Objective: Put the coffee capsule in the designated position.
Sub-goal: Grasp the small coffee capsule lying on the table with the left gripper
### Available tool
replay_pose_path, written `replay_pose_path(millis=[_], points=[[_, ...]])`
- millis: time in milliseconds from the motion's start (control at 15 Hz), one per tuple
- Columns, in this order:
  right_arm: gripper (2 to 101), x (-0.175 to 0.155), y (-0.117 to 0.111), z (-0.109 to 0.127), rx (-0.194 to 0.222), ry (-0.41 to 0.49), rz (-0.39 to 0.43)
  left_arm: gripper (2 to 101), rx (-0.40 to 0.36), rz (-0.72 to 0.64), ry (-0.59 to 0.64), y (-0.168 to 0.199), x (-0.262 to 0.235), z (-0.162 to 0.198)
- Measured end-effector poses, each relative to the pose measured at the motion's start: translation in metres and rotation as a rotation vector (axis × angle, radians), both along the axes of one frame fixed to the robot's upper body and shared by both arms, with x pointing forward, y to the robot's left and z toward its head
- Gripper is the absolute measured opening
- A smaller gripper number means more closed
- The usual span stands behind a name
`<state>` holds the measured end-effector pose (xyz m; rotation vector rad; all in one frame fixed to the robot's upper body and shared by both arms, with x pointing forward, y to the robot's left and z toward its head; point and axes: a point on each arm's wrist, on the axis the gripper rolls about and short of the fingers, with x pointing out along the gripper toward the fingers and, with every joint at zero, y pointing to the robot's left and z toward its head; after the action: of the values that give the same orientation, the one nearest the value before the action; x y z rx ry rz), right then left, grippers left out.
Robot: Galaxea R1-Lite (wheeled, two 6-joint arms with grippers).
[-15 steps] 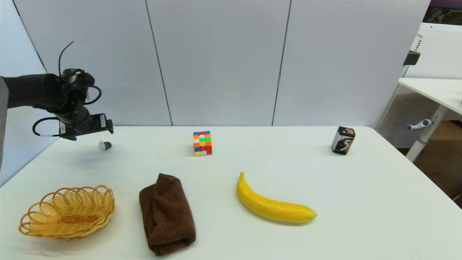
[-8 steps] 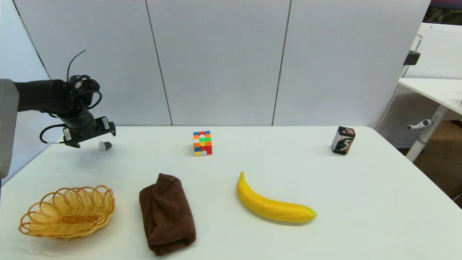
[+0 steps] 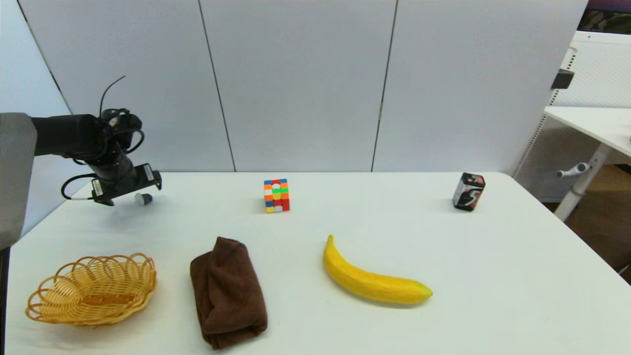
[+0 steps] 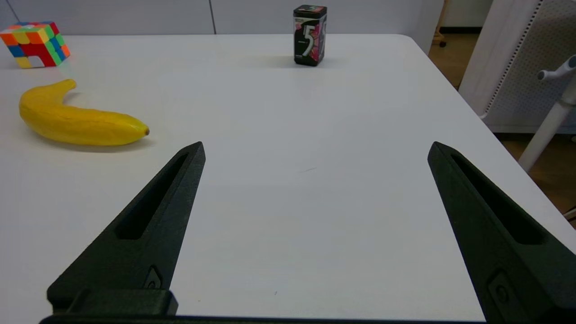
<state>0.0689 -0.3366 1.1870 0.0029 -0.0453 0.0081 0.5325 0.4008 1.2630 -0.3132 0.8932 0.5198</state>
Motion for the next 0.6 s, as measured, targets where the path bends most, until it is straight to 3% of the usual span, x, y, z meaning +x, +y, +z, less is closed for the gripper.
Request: replay_pose_path(millis=[600], points=[[98.0,0.0,0.0,0.0,0.0,0.0,0.0,97.9,0.019,0.034,0.028,0.0,0.005,-0.014]])
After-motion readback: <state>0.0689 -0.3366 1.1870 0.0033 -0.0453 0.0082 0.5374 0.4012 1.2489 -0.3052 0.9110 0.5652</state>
